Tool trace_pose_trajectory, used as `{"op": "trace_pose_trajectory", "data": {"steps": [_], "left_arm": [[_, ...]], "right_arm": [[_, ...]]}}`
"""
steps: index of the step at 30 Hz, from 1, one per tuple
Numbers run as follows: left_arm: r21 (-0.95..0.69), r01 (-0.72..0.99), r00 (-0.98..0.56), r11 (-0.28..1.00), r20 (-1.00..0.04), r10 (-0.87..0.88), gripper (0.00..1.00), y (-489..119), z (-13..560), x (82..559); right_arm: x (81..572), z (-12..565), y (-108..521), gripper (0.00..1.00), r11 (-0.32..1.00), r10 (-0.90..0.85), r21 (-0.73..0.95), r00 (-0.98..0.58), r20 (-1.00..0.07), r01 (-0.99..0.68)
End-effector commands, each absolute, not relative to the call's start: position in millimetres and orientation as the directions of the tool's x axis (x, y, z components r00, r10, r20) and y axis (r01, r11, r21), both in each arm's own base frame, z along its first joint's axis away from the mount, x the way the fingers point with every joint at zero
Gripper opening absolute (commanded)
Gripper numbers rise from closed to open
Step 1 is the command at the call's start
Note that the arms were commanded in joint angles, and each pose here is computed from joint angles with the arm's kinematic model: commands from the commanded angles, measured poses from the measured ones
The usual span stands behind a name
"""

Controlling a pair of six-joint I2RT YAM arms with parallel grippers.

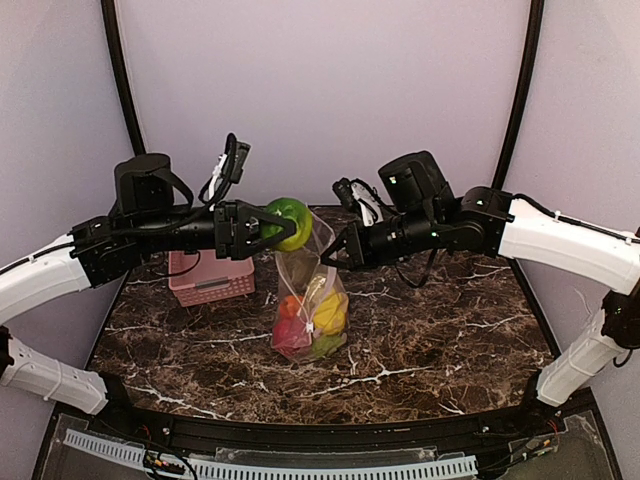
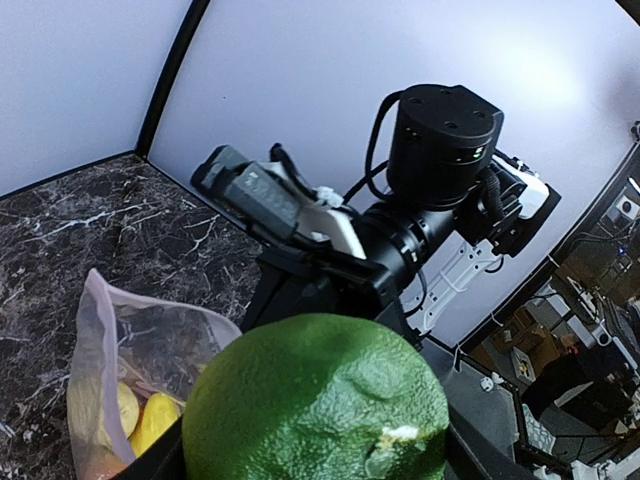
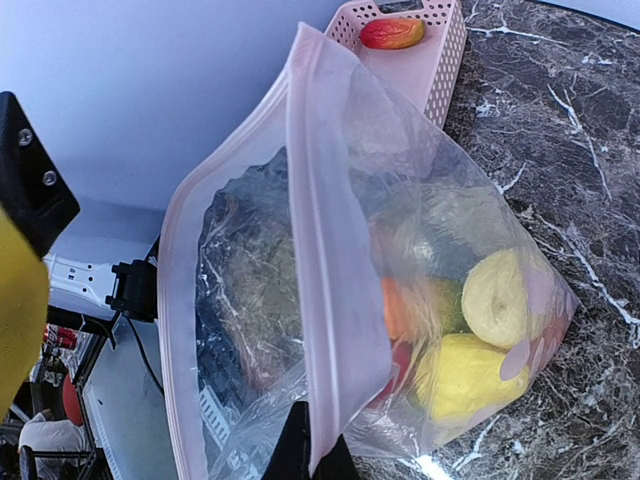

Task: Place the food in the zip-top bag and seal the zipper
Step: Place the fake fruit in the zipper food storage bag.

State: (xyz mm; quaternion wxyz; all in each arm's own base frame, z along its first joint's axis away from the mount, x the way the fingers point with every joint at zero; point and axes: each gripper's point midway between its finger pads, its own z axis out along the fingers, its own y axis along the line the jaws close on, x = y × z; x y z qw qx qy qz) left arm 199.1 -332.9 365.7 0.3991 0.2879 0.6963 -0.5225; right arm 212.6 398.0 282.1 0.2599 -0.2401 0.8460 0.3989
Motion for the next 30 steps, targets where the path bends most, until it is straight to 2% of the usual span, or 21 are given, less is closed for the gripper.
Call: {"op": "trace_pose_trajectory", "data": {"steps": [1,10,17,30], "left_arm": [[-0.441,0.840,-0.468,0.317,-0.884,0.009,0.64,-343.0,370.7,199.1],[-0.367,0.792,-0.486,0.487,-0.862,0.142,0.64,-343.2,321.6,221.5],[-0.276,0.767,-0.482,0.579,-0.844,0.236,0.65,-339.3,308.3,233.3],[-0.156,0.747,-0.481,0.646,-0.798,0.364,0.75,-337.3,287.9,239.6]], "right_arm": [[214.2,289.9,399.1,0.00,0.547,-0.177,0.560,-0.740,-0.649,-0.622],[212.2,292.9,395.2,0.00,0.550,-0.172,0.556,-0.736,-0.655,-0.623],[213.7,293.6,399.9,0.00,0.544,-0.179,0.556,-0.734,-0.655,-0.629],[215.6,289.5,402.0,0.00,0.549,-0.189,0.551,-0.736,-0.650,-0.628]]}}
